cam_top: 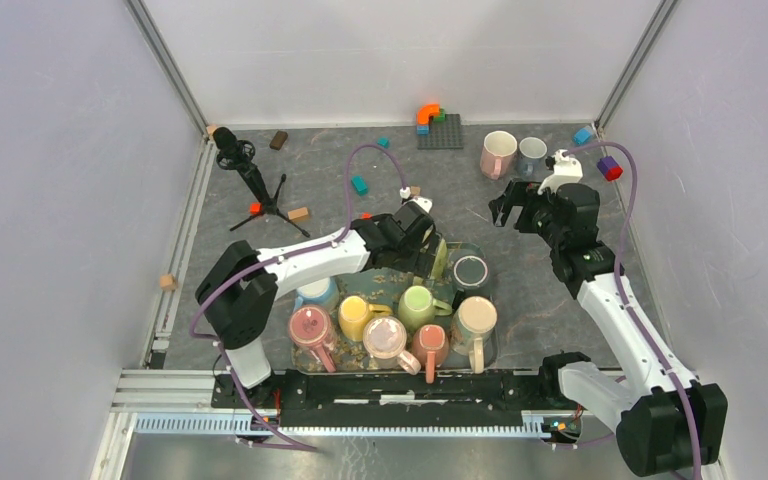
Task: Turn the mug right side up
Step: Turn over the cup on the tray.
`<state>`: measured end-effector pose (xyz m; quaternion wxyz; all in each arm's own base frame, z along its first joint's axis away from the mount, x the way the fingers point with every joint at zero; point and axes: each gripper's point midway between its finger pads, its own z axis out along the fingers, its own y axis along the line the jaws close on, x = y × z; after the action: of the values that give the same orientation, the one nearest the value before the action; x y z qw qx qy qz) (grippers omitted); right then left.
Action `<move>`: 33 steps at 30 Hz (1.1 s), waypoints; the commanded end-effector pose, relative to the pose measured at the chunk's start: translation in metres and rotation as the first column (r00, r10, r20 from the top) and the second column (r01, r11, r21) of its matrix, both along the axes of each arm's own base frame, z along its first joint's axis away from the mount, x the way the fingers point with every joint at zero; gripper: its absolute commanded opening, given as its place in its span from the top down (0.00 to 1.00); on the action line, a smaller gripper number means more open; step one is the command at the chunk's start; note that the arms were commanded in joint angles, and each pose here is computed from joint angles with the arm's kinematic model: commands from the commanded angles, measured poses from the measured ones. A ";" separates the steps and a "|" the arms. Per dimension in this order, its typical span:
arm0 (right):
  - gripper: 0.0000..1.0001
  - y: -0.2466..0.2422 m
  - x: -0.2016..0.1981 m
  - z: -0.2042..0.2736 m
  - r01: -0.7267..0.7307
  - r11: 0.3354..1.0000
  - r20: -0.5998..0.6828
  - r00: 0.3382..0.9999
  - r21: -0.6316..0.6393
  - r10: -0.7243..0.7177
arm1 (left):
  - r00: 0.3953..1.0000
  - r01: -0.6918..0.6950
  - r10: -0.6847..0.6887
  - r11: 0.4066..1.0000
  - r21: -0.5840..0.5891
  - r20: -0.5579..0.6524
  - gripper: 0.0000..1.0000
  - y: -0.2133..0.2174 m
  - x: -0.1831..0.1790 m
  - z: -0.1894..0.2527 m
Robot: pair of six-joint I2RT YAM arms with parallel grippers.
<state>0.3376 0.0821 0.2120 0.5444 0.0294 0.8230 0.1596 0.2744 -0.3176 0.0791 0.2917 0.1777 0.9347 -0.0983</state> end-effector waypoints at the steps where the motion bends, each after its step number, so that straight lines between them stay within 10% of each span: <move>1: 0.02 0.006 0.003 0.009 -0.019 1.000 0.044 0.999 0.020 0.018 | 0.997 -0.020 0.017 0.999 0.038 0.078 0.00 0.013 0.028 0.014; 14: 0.02 0.010 0.004 0.003 -0.027 0.999 0.034 0.999 0.024 0.027 | 0.987 0.150 -0.152 0.988 0.042 0.046 0.03 -0.001 0.024 0.017; 33: 0.02 0.009 0.000 -0.006 -0.018 1.000 0.016 1.000 0.021 0.017 | 0.966 0.253 -0.254 0.967 -0.012 -0.050 0.37 -0.031 0.001 0.002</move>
<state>0.3345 0.0881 0.1972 0.5332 0.0257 0.8288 0.1675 0.2701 -0.3377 0.0779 0.2434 0.2731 0.9201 -0.1401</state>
